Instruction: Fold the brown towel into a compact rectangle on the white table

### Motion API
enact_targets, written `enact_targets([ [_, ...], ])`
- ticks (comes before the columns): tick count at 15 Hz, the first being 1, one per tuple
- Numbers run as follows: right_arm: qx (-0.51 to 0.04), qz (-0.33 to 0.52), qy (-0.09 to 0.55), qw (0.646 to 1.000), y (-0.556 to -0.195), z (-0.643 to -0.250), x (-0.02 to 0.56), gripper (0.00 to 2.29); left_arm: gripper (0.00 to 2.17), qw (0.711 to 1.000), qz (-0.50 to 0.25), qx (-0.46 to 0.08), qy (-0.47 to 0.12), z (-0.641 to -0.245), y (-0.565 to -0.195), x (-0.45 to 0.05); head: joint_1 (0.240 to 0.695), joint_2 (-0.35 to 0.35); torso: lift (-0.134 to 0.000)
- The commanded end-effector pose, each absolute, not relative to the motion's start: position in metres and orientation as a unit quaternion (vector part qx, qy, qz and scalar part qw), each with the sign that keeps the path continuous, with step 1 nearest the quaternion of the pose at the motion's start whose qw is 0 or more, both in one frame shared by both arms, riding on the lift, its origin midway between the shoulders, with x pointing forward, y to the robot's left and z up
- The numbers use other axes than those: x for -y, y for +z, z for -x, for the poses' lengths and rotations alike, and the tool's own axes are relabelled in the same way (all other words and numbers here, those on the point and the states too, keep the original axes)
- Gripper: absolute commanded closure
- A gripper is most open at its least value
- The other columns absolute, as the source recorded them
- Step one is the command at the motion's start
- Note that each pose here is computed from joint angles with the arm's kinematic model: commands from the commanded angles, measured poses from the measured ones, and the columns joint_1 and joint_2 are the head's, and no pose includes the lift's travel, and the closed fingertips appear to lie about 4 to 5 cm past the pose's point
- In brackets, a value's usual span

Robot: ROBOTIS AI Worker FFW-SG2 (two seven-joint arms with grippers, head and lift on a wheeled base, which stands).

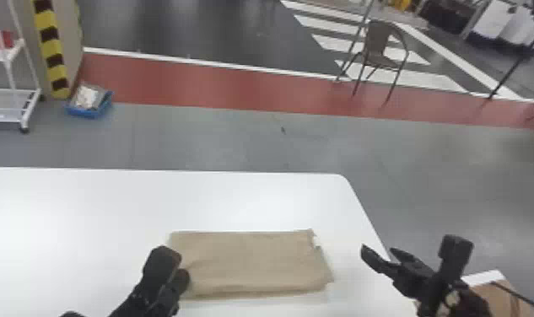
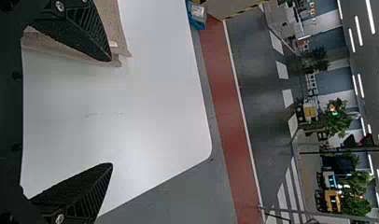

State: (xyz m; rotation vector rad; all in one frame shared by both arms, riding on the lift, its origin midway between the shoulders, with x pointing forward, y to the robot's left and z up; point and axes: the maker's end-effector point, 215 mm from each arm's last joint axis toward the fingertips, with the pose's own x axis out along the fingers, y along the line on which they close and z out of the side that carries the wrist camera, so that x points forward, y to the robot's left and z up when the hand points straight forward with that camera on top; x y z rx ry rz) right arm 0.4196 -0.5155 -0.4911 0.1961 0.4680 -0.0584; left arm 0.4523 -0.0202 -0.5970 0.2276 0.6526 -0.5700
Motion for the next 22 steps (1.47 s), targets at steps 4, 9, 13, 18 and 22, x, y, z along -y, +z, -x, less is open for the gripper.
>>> enact_targets([
  [4, -0.238, -0.099, -0.028, 0.966, -0.494, -0.421, 0.512, 0.08, 1.78, 0.912, -0.115, -0.318, -0.233, -0.479, -0.599, -0.049, 0.695, -0.35, 0.0],
  [9, -0.241, -0.099, -0.02, 0.965, -0.496, -0.428, 0.501, 0.08, 1.78, 0.919, -0.106, -0.31, -0.221, -0.483, -0.593, -0.084, 0.695, -0.35, 0.0],
  [13, -0.244, -0.103, -0.017, 0.964, -0.497, -0.43, 0.493, 0.08, 1.75, 0.93, -0.069, -0.28, -0.229, -0.487, -0.559, -0.091, 0.695, -0.35, 0.0],
  [18, -0.242, -0.119, -0.011, 0.963, -0.5, -0.442, 0.469, 0.09, 1.73, 0.934, -0.041, -0.252, -0.25, -0.489, -0.524, -0.077, 0.695, -0.35, 0.0],
  [22, -0.294, -0.143, 0.022, 0.945, -0.515, -0.474, 0.402, 0.22, 1.73, 0.934, -0.04, -0.25, -0.253, -0.489, -0.523, -0.076, 0.695, -0.35, 0.0],
])
